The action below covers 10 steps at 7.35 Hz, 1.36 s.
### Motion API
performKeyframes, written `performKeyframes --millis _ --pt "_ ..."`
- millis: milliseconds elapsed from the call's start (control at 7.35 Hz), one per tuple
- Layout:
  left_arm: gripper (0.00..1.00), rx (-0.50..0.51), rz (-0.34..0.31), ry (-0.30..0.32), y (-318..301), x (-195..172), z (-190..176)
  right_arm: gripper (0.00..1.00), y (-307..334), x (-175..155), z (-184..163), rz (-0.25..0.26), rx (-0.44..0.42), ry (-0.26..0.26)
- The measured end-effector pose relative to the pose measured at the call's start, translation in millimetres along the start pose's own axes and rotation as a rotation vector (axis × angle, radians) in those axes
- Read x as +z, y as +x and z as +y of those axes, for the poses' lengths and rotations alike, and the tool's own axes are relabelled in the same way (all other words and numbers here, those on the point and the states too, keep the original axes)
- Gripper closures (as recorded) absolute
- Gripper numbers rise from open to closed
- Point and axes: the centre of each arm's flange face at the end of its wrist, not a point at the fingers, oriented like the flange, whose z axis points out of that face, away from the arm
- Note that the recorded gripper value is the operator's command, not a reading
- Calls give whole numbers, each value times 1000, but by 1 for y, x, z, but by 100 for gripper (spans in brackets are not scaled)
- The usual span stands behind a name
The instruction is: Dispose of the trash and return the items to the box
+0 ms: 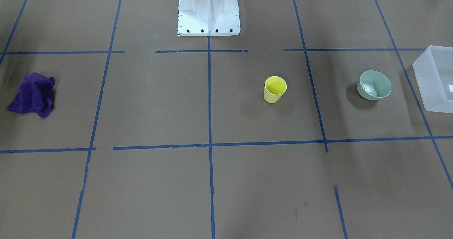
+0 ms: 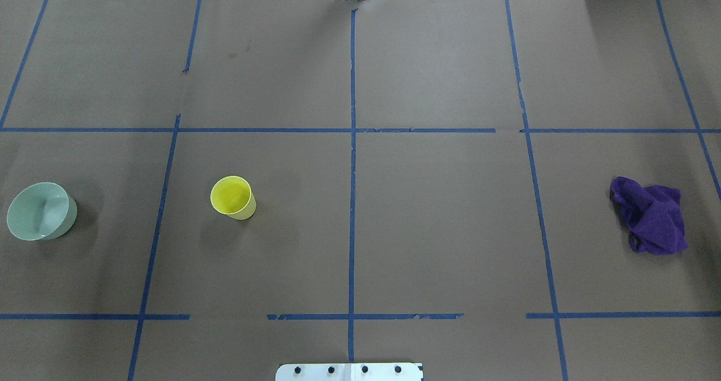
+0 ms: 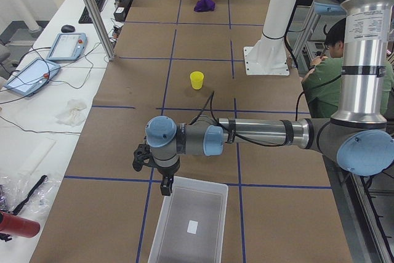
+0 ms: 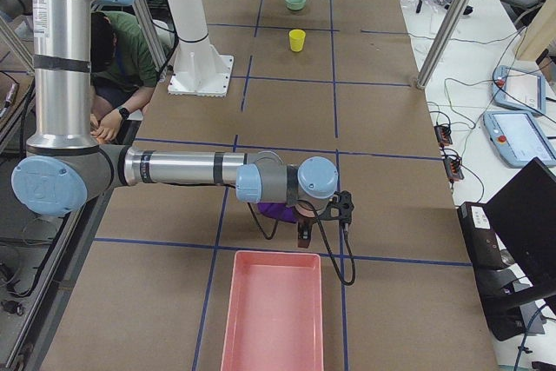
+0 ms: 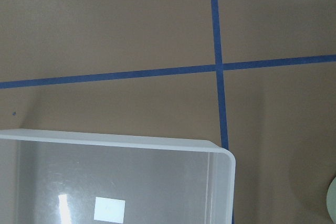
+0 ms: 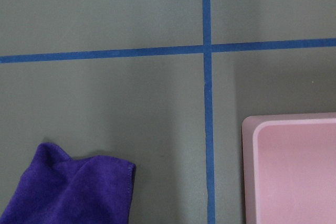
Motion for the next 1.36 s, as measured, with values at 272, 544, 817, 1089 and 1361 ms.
performKeyframes --millis 272,544,817,1089,1361 --pt "0 20 -2 23 9 -11 -6 0 -2 -1 -2 1 3 3" --pt "0 79 4 82 36 -37 -25 0 -6 -6 -4 0 3 12" --pt "0 189 77 139 96 -63 -53 0 -13 -11 -7 -2 -8 24" --pt "0 254 221 158 168 -81 -71 0 -23 -19 -16 -3 -20 40" --pt "0 310 284 171 269 -103 -90 0 -23 -19 -16 -7 0 38"
